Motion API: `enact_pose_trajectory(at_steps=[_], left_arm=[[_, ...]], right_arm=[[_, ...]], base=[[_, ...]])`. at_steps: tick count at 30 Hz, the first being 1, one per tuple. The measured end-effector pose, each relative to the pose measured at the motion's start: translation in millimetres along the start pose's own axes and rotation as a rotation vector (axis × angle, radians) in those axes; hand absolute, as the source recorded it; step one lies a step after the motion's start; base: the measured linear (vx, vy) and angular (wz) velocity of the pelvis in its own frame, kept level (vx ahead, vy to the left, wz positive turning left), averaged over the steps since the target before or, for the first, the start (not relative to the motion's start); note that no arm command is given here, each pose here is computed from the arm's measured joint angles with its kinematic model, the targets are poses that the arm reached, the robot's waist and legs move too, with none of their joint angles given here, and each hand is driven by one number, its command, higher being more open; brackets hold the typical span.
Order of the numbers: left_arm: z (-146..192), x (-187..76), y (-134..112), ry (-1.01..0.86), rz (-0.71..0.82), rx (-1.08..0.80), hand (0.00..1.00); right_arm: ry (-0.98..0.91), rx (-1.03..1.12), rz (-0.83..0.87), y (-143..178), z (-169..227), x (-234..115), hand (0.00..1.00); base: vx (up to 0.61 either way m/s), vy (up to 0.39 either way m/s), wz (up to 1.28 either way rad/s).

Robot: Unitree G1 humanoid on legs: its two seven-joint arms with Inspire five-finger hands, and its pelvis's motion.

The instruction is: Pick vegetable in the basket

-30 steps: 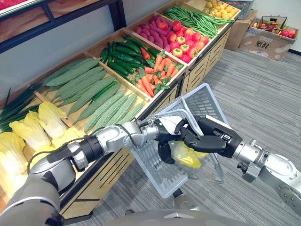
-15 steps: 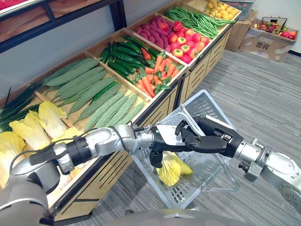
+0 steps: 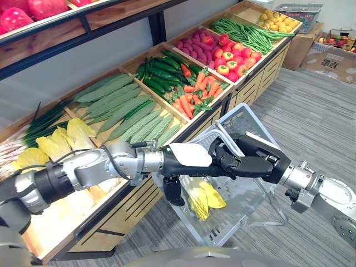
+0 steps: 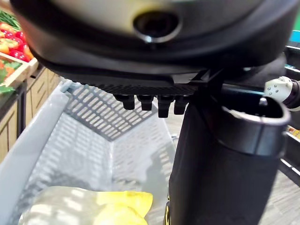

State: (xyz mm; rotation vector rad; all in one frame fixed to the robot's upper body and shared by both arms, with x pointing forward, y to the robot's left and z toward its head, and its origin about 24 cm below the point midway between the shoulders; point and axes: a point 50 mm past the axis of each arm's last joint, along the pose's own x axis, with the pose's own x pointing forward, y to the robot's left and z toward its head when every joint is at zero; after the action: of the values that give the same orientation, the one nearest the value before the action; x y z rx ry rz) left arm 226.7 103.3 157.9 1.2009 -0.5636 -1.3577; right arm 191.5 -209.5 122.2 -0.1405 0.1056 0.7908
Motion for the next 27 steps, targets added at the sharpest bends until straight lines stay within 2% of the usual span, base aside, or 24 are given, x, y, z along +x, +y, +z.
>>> enact_pose_trajectory(at_steps=[3, 9, 19, 22, 27], left_arm=[[8, -21, 14, 0.023, 0.023, -0.007, 1.0], [15, -50, 14, 0.069, 0.086, -0.125, 1.0], [11, -73, -14, 0.164, 0.065, -0.373, 1.0], [10, -80, -14, 0.176, 0.108, -0.416, 1.0], [-3, -96, -15, 0.222, 0.3, -0.483, 1.0]], right_arm=[[0.025, 0.012, -0.021, -4, -5, -2, 0.0], [0.106, 0.022, -0.05, -10, -19, -5, 0.0], [0.129, 0.028, -0.074, -14, -25, -8, 0.0], [0.12, 0.059, -0.103, -15, -30, -10, 0.0], [0.081, 0.166, -0.265, -17, -46, -28, 0.0]], base=[[-0.02, -0.023, 0.12], [-0.01, -0.019, 0.12], [-0.01, -0.015, 0.19], [-0.01, -0.016, 0.27], [0.0, -0.008, 0.29]])
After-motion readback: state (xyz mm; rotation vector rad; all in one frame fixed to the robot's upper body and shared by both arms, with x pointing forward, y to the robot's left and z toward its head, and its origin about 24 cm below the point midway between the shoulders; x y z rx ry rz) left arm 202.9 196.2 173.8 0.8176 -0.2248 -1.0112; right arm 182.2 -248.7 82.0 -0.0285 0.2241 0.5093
